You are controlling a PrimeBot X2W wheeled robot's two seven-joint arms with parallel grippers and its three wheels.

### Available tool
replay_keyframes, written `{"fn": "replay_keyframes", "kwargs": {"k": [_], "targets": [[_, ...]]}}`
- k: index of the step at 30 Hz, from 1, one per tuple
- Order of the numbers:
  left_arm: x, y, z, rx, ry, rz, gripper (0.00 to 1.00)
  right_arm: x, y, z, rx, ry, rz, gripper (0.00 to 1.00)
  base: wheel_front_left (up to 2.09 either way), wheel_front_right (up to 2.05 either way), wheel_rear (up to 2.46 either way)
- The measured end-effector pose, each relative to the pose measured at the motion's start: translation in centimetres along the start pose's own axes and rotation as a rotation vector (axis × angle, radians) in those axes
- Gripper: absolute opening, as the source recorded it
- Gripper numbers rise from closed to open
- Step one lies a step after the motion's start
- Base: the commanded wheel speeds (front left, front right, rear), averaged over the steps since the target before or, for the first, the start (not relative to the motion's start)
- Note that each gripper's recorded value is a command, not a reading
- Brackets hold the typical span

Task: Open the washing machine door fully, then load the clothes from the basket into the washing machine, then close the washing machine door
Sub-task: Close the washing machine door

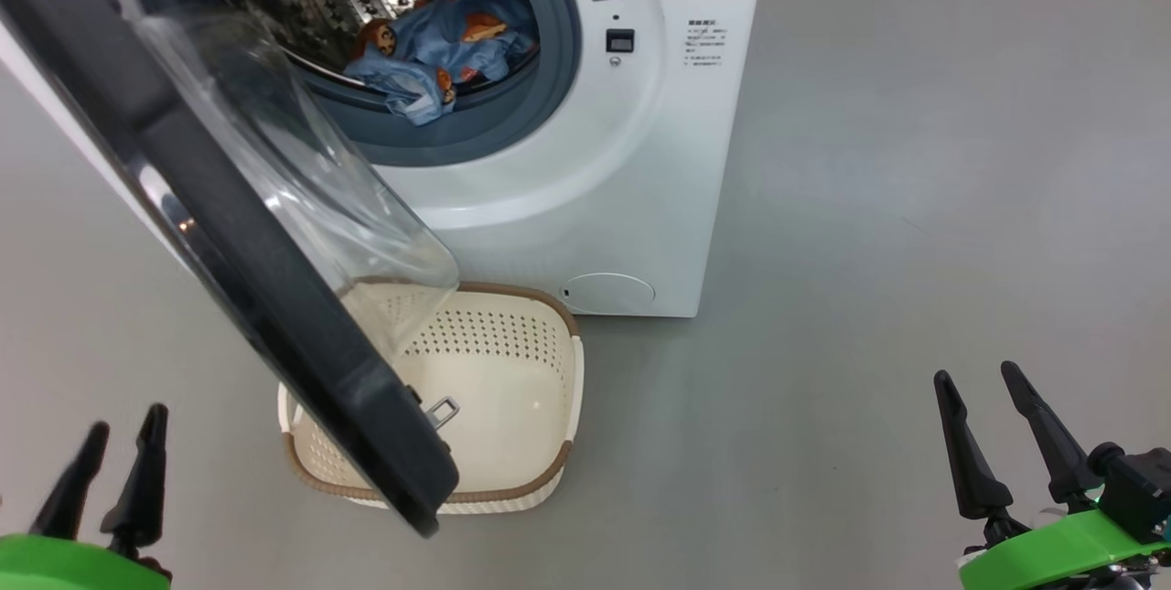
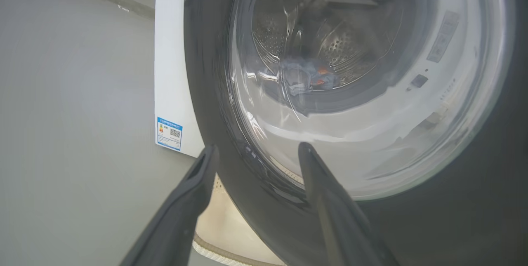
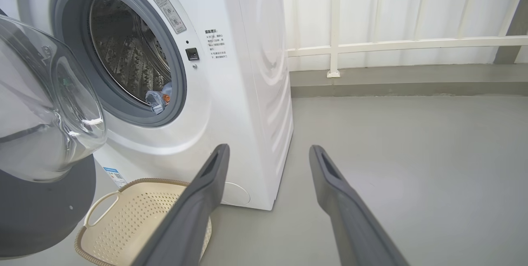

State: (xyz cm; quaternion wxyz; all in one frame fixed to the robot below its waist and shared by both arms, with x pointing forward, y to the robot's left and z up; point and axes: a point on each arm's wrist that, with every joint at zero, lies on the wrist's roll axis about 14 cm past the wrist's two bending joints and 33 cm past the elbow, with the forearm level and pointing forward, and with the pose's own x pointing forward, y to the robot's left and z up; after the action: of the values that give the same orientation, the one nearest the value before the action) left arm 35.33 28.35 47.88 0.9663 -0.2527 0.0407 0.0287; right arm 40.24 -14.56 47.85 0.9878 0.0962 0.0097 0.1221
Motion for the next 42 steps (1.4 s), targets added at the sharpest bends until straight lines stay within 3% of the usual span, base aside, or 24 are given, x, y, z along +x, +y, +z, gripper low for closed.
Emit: {"fn": "replay_keyframes", "kwargs": {"k": [15,42], "targets": [[1.6,-3.2,0.4,0.321,-0.073,-0.088,1.00,-1.0,-1.6,0.1,0.006,-0.004,-0.060,1.00,0.00,0.00,0.00],[-0.1,-2.8,-0.9,0.341,-0.064,-0.045,1.00,-1.6,-1.9,1.0,0.013,-0.033,-0.082,1.00,0.00,0.00,0.00]]}}
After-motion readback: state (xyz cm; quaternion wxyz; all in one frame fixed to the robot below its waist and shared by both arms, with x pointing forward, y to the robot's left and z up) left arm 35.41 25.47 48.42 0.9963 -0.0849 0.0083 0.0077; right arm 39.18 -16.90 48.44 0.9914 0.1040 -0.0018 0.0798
